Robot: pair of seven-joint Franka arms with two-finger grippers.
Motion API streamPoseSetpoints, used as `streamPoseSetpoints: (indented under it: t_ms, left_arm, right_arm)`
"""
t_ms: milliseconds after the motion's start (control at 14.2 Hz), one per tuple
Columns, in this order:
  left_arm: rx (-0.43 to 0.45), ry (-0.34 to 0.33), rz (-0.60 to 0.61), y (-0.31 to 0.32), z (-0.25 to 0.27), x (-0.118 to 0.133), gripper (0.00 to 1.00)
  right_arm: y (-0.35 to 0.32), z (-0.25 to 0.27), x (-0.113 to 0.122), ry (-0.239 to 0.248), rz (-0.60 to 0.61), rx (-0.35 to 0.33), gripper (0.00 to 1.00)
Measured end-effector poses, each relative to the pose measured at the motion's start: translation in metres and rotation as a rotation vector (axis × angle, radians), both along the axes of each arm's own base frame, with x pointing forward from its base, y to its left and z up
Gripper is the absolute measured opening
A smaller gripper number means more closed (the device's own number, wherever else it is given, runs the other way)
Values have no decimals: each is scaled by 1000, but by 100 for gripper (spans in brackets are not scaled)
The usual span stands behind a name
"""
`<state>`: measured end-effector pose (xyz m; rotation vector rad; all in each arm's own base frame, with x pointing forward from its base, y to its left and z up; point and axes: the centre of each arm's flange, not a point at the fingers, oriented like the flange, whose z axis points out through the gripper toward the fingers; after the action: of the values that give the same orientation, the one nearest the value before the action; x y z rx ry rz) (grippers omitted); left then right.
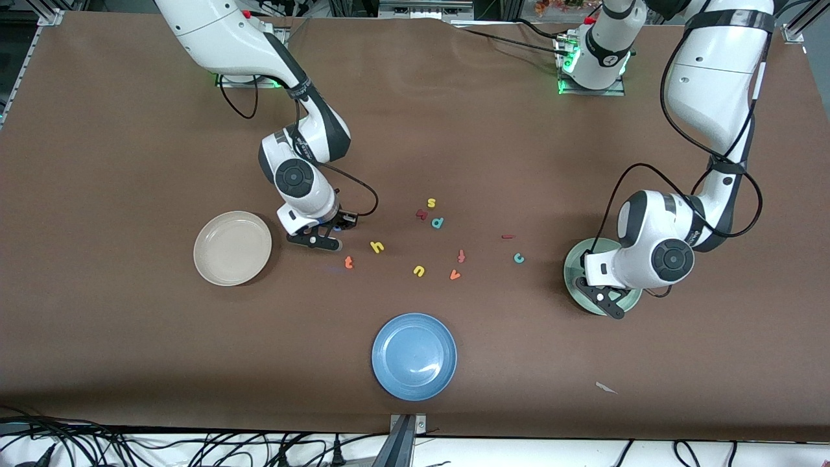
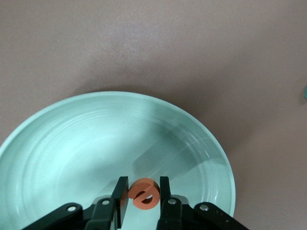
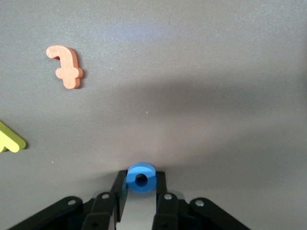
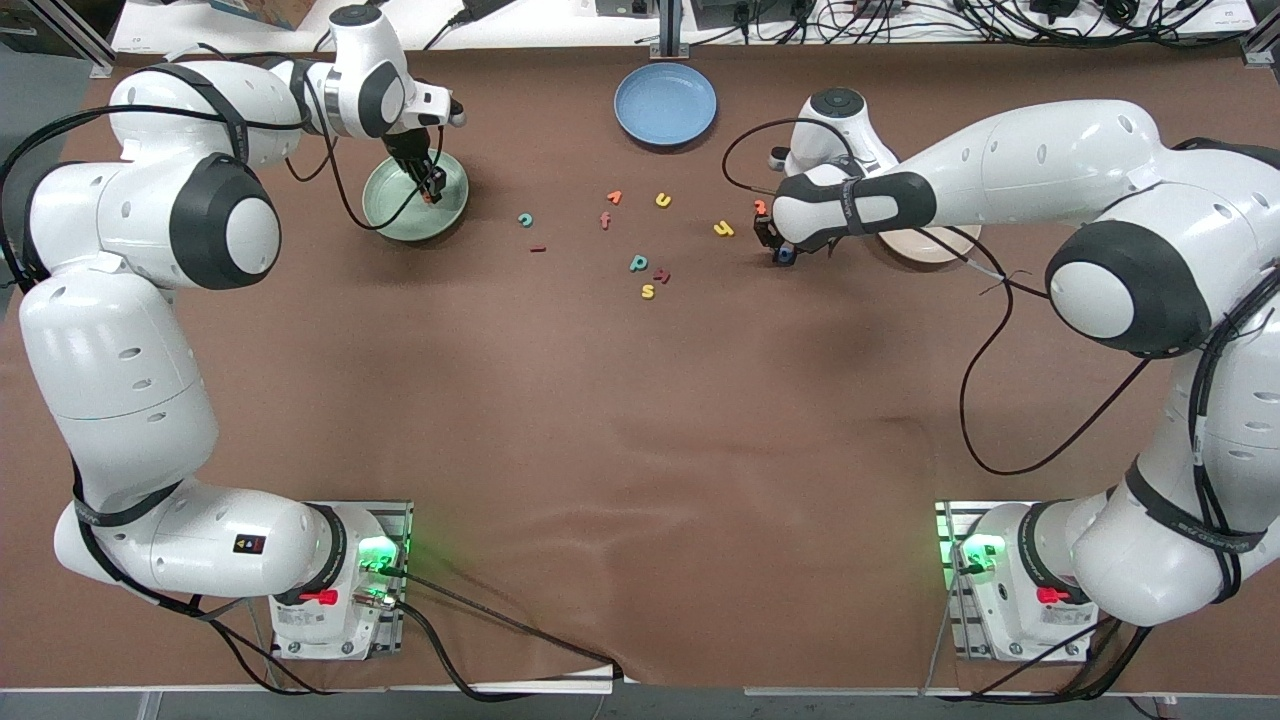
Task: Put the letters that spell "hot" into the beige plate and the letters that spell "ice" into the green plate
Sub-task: 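Release the e on the green plate while the right gripper carries the o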
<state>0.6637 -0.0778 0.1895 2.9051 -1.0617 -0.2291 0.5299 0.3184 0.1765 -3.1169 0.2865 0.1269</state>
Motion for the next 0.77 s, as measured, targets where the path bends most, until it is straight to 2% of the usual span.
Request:
streamPoseSetpoints:
  t_ms: [211,282,563,775]
  left_arm:
    - [0,-3,4,2,0,1,34]
    - [-1,-6,6,4,1,2,38]
    - [-6,-36,8,4,12,10,76]
    - [-20,-82,-6,-12,35,21,100]
  right_arm:
    - [0,0,0,-1,2,1,28]
    - [1,1,1,-4,4,3,28]
    - [9,27,19,-1,12,2,28]
    - [-15,58,41,11,88,-23,28]
